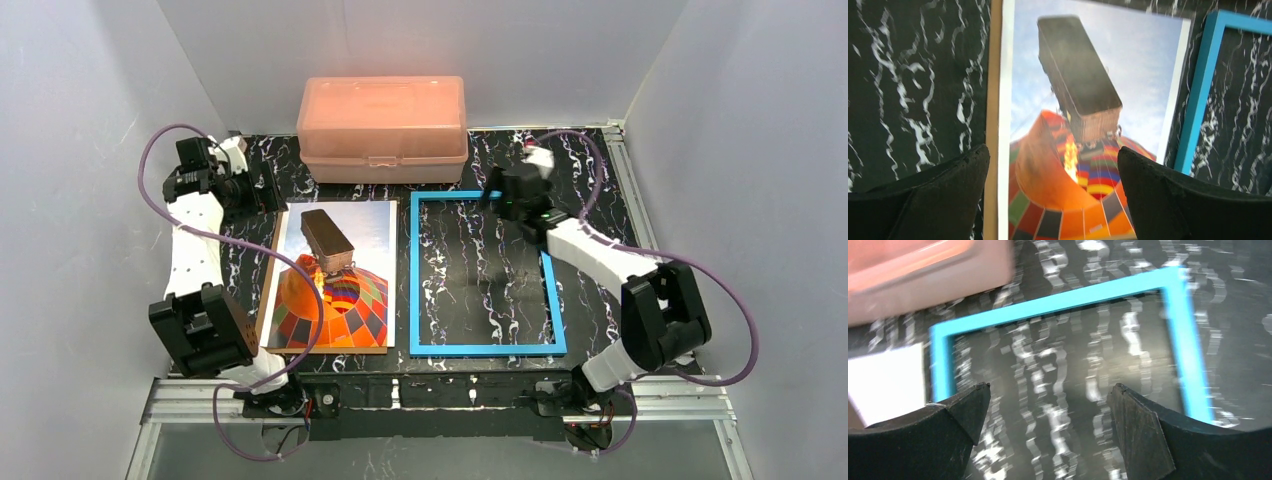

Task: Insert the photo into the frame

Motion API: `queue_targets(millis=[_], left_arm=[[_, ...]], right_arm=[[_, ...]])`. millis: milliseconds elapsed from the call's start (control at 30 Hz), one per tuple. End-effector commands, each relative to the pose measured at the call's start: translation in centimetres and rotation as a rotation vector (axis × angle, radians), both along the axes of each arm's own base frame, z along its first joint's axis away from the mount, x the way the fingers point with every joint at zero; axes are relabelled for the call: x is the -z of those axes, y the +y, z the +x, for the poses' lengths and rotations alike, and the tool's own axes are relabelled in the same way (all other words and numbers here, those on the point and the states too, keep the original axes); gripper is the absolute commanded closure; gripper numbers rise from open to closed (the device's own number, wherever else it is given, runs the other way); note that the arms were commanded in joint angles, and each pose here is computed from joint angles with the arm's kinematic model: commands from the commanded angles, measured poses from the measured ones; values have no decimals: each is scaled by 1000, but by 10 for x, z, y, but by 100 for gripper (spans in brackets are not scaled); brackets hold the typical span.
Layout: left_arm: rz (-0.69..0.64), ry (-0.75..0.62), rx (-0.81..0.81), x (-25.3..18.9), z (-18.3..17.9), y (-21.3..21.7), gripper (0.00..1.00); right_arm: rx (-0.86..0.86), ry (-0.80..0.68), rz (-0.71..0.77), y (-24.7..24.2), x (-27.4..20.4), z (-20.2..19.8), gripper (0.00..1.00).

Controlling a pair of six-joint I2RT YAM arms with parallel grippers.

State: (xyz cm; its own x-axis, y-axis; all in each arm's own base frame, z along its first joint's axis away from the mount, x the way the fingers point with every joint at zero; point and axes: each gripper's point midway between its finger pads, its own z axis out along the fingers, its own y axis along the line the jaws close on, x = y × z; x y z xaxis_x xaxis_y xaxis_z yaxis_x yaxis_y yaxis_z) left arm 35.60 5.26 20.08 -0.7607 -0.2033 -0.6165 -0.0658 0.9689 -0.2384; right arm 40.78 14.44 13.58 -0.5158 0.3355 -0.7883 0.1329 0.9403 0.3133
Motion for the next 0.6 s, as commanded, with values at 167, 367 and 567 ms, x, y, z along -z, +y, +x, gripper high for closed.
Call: queue_targets(millis=[167, 367, 567], left_arm=[[-99, 182, 9, -17, -57, -17, 2], [-47, 186, -9, -22, -71, -11, 3], [-59, 208, -7, -18, -82, -16, 3]], right_arm=[[-336, 6, 21, 110, -22, -40, 1], [-389, 169, -283, 149, 27, -71, 1], [-402, 217, -327, 183, 59, -92, 9]])
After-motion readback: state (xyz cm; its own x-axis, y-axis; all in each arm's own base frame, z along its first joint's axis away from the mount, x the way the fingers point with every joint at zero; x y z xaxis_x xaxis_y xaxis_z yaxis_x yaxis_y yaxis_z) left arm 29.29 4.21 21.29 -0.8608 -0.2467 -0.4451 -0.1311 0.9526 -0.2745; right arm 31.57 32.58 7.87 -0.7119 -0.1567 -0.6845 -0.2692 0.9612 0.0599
